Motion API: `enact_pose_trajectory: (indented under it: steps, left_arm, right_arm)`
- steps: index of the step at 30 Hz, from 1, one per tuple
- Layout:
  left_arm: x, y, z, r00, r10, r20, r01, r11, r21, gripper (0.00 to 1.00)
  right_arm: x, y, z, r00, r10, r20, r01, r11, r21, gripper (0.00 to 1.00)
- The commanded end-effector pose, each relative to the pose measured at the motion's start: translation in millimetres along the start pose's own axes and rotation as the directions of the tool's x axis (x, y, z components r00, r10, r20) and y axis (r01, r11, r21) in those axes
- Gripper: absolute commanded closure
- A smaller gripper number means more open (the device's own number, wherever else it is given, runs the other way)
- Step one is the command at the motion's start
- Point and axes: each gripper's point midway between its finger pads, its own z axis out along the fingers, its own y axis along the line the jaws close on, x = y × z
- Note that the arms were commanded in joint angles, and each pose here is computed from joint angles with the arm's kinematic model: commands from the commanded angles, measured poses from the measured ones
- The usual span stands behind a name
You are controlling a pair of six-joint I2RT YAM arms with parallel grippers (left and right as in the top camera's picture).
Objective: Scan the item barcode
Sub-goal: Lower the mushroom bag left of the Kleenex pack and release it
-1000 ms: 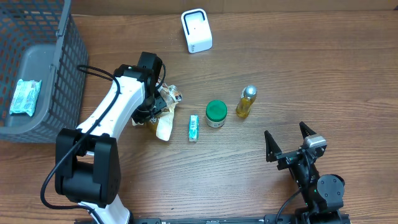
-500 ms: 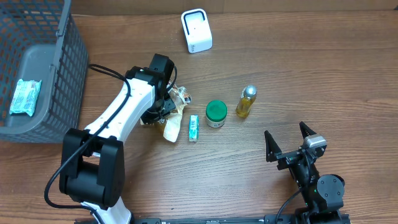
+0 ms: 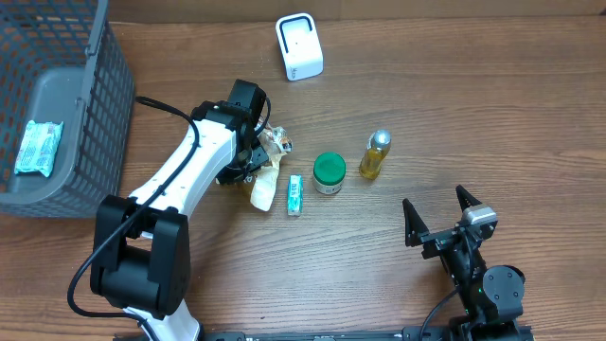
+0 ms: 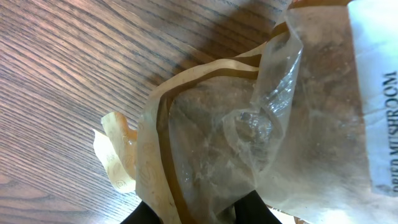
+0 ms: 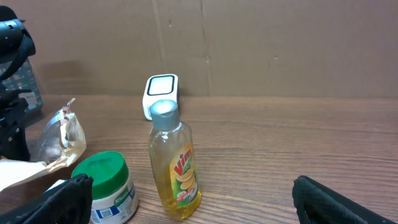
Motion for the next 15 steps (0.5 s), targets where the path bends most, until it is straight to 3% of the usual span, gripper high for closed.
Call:
enact_pose_trajectory:
  steps: [1,4,5,8,15]
  left_arm:
    - [1.6,1.4,6.2,1.000,-0.004,0.000,0.004,1.000,-0.024,0.81]
    - [2.5,2.2,8.2,1.000,-0.004,-0.005,0.004,1.000,-0.030,0.71]
    - [2.5,2.3,8.2,1.000,-0.004,-0.005,0.004,1.000,-0.030,0.63]
    - [2.5,2.1,8.2,1.000,-0.004,-0.005,0.004,1.000,-0.029,0.22]
    - [-1.9,-2.3,3.4,0.997,0.081,0.001,-0.081,0.997,-0.011,0.00]
  right_arm:
    - [0.4,-1.6,0.2,1.000,0.002,0.003,-0.002,1.000,0.009,0.00]
    - [0.4,-1.5,0.2,1.000,0.003,0.003,-0.003,1.000,0.008,0.00]
    - [0.4,-1.6,0.2,1.000,0.003,0.003,-0.003,1.000,0.009,0.00]
    - [0.4,-1.5,0.2,1.000,0.002,0.003,-0.002,1.000,0.008,0.00]
    - [0.4,-1.5,0.2,1.000,0.002,0.003,-0.002,1.000,0.008,0.00]
